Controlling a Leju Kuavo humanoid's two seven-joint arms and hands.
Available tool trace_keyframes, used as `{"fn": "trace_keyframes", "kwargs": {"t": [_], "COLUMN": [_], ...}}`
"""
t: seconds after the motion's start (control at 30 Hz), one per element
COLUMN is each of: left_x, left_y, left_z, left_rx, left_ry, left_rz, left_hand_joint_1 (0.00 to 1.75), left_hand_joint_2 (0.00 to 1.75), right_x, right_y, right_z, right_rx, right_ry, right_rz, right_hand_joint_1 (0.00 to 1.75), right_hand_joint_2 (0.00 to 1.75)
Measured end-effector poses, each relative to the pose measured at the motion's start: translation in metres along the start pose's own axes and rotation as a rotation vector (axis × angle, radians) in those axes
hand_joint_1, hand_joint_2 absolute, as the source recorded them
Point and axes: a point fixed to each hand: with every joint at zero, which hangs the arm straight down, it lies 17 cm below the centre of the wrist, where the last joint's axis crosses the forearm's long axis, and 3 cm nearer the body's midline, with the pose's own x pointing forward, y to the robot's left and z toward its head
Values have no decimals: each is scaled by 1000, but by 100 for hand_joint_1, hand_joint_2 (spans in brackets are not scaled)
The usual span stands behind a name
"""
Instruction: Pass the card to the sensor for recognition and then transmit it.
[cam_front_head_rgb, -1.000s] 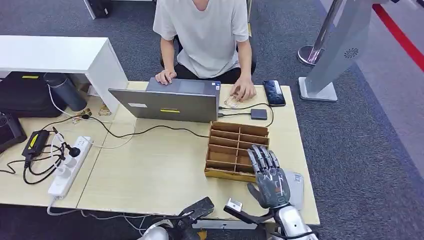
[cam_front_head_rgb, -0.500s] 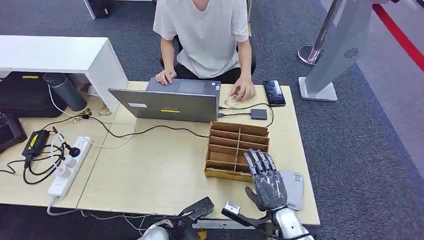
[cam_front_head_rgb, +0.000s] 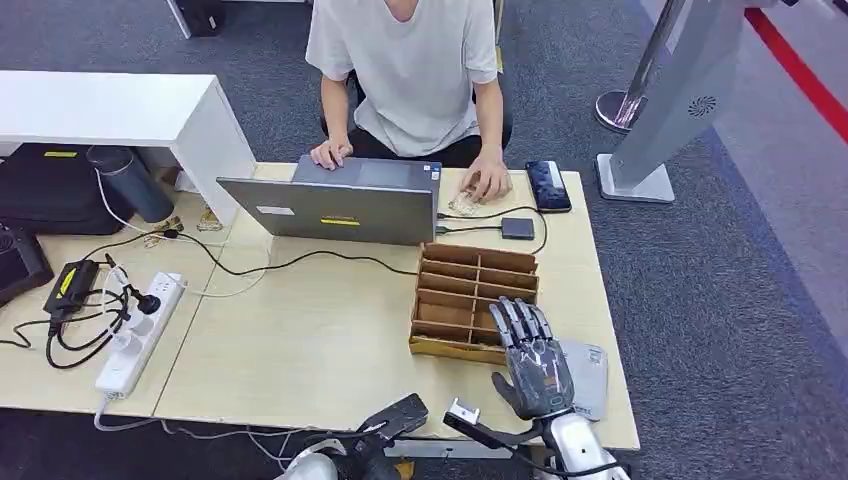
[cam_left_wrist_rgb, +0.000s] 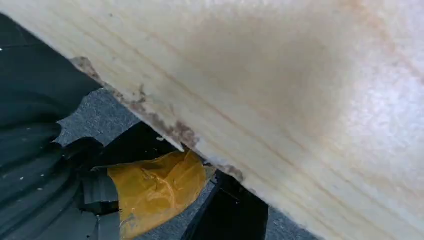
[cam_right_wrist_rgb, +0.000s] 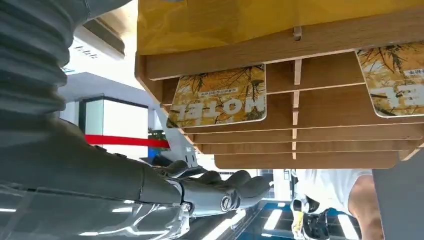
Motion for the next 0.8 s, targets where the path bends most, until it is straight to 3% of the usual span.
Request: {"fn": "trace_keyframes", "kwargs": {"t": [0.03, 0.8], "left_x": [0, -1], "left_y": [0, 1], "left_z": [0, 0], "left_rx": [0, 1], "left_ry": [0, 1], "left_rz": [0, 2], "left_hand_joint_1": [0, 0], "left_hand_joint_2": [175, 175], "right_x": [0, -5], "right_y": [0, -5], "right_z": [0, -8], "right_rx": [0, -19], "right_ry": [1, 4], "right_rz": [0, 1], "right_hand_joint_1": [175, 175], "right_hand_joint_2": [175, 175]}}
